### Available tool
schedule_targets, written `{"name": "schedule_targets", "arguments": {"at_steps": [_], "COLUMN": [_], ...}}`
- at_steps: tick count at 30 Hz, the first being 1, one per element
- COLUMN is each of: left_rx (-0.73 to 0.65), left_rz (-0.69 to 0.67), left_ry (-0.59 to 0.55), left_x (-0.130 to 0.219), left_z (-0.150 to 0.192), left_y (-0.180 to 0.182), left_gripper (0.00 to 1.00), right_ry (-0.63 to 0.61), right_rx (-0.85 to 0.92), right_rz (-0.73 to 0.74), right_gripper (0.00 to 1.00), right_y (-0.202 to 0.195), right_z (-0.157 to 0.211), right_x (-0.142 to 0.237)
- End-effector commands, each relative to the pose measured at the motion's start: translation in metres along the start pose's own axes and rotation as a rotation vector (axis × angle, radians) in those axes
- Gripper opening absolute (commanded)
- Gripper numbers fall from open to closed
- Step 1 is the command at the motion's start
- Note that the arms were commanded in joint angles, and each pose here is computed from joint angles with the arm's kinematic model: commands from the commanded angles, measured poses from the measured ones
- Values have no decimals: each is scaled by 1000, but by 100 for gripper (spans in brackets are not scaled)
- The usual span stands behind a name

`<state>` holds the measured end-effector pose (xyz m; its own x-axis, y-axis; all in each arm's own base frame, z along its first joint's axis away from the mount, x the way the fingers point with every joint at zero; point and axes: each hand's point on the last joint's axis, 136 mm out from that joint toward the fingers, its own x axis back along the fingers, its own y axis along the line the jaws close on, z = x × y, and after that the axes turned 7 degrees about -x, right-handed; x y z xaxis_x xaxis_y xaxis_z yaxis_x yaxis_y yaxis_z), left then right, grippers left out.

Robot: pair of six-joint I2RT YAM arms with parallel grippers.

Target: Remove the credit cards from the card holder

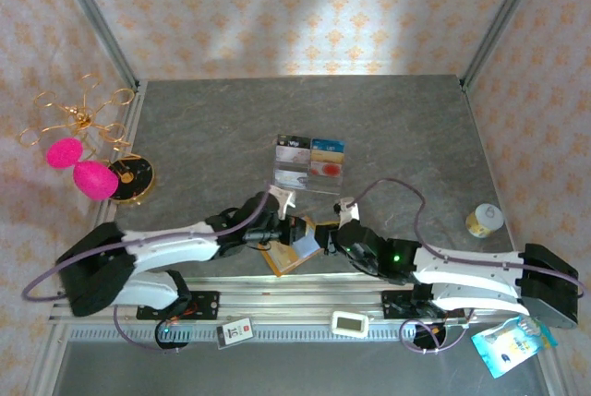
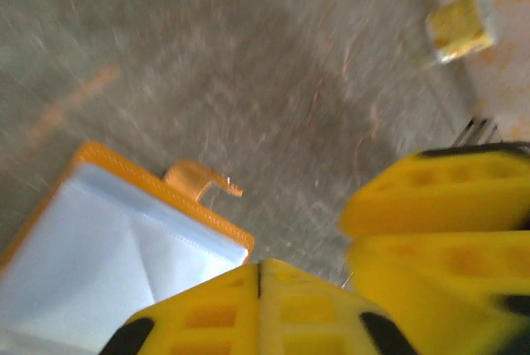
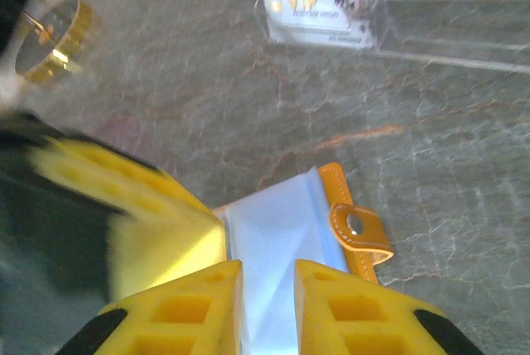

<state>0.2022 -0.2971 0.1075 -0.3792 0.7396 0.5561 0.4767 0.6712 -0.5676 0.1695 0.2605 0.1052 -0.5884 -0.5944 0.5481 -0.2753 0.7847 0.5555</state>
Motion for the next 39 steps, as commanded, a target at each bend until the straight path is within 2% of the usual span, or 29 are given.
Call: {"name": "schedule_targets", "arguments": {"at_steps": [1,5,9,14,17,23,29,32,34,36,39], "left_rx": [69,123,138,126,126,64,7,-43,-35,-13,17], "left_rz": [-149,-182,-210,-291,-282,-283,-278,-291,-262,-230,-192], "left_ry": [37,97,125,74,32,-19,-53,-66,-52,-9,44], "left_x": [17,30,32,35,31,10,7,23,29,30,28], "left_z": [32,68,83,69,56,25,-8,-14,-8,9,39], "left_y": [41,62,75,93,96,99,87,82,76,72,64], "left_gripper": [0,0,0,0,0,0,0,0,0,0,0], "right_ry": [135,280,320,330,336,297,265,267,293,349,419], "right_rx": [73,121,105,37,17,-47,-44,-29,-19,-19,-20], "right_rz": [-94,-117,-41,77,163,217,196,114,35,-52,-88], "right_gripper": [21,15,12,11,10,10,12,19,24,24,24], "right_y": [30,48,35,1,-19,-38,-32,-13,5,25,35], "right_z": [16,35,37,39,45,47,36,30,29,35,45], "right_x": [-10,-34,-55,-69,-73,-64,-57,-51,-49,-50,-60]}}
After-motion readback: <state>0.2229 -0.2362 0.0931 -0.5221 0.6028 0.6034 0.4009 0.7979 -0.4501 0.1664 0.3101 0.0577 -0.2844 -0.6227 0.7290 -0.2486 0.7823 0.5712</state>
